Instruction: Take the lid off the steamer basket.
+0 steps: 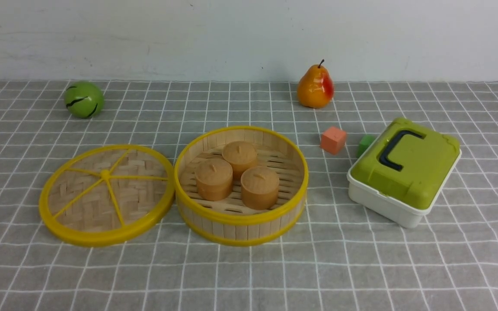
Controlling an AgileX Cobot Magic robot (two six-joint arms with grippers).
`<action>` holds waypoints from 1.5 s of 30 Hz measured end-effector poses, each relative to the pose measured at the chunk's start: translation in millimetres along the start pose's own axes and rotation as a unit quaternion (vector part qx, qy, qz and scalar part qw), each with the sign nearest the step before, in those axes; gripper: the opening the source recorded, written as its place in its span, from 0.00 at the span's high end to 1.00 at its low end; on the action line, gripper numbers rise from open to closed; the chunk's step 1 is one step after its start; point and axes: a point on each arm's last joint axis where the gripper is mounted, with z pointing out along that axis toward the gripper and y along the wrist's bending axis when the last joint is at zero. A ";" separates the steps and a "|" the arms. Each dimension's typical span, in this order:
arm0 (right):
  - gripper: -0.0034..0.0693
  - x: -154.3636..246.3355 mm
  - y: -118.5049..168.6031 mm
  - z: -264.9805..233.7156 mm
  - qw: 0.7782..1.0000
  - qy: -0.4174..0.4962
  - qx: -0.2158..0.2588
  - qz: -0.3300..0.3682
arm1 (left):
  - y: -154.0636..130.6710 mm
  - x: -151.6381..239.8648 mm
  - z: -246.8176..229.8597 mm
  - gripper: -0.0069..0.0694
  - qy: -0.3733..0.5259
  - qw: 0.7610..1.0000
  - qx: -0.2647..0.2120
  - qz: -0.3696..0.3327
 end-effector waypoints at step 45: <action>0.62 0.0 0.0 0.0 1.000 0.000 0.000 0.000 | 0.0 0.0 0.0 0.91 0.000 1.000 0.000 0.000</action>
